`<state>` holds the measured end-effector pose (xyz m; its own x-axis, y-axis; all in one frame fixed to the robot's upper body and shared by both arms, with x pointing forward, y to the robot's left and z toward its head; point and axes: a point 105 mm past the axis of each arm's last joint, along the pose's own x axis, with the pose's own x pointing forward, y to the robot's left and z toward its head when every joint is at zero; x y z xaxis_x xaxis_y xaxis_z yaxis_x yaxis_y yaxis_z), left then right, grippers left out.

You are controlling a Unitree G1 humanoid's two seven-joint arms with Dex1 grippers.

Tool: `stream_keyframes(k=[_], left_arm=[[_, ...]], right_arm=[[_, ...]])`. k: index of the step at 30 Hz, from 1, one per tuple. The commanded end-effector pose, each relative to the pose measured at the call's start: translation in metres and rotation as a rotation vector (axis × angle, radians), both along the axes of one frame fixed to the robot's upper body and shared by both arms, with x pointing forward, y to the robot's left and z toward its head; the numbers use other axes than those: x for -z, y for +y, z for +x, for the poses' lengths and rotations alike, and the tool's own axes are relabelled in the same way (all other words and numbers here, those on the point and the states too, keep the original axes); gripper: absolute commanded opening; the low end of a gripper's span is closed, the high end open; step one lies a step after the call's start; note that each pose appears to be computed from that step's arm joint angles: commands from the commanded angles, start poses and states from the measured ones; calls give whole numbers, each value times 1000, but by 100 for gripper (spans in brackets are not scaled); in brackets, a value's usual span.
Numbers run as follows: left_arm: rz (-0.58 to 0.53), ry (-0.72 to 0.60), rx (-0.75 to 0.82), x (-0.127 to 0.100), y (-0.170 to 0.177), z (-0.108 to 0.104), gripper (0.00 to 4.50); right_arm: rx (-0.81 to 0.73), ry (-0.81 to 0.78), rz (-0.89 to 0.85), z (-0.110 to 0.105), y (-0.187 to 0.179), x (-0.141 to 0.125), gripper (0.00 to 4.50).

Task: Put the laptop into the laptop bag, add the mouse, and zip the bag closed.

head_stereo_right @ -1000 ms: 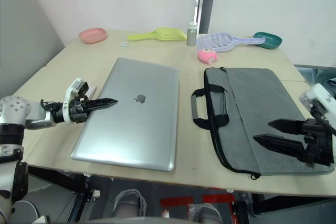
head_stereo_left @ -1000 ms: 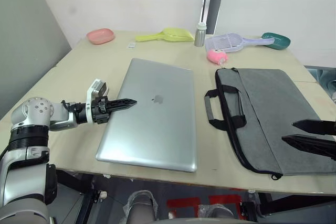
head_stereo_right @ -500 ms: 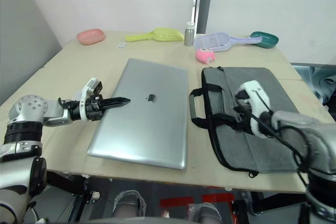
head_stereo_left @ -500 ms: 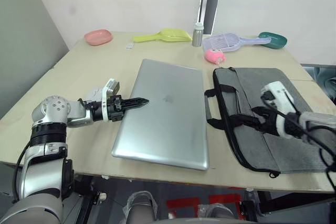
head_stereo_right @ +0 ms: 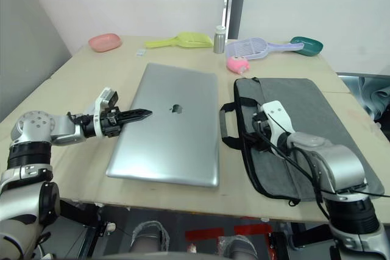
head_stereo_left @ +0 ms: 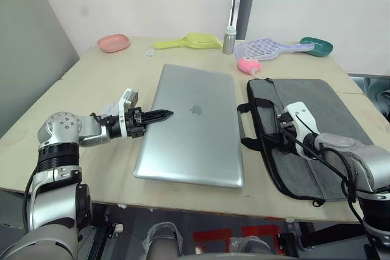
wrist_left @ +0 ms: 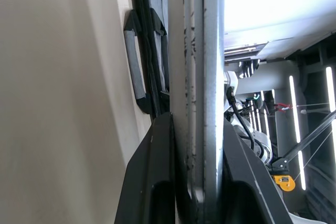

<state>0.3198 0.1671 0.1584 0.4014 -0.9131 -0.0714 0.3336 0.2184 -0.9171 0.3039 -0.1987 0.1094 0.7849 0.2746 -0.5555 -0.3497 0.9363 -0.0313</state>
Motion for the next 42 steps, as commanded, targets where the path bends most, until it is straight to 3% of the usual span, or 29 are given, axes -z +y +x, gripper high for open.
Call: stream_keyframes(k=[1, 13, 21, 27, 34, 38, 42], left_arm=[[-89, -140, 12, -37, 2, -2, 30], [-93, -139, 10, -37, -1, -1, 30], [-103, -141, 24, -40, -10, 3, 30], [-121, -137, 30, -41, -16, 5, 30], [-134, -132, 34, -41, -21, 7, 30], [-145, -128, 28, -43, -22, 9, 30], [-213, -117, 15, -52, -23, 16, 30]], right_arm=[[21, 31, -4, -2, -4, 9, 391], [-3, 28, 23, -5, -4, 5, 4], [-32, 6, 73, -9, 4, -5, 4], [44, -145, 287, 7, -7, -60, 4], [-85, -268, 420, -7, -8, -108, 4], [-175, -260, 453, -19, 0, -115, 4], [-256, -219, 429, -31, 16, -105, 4]])
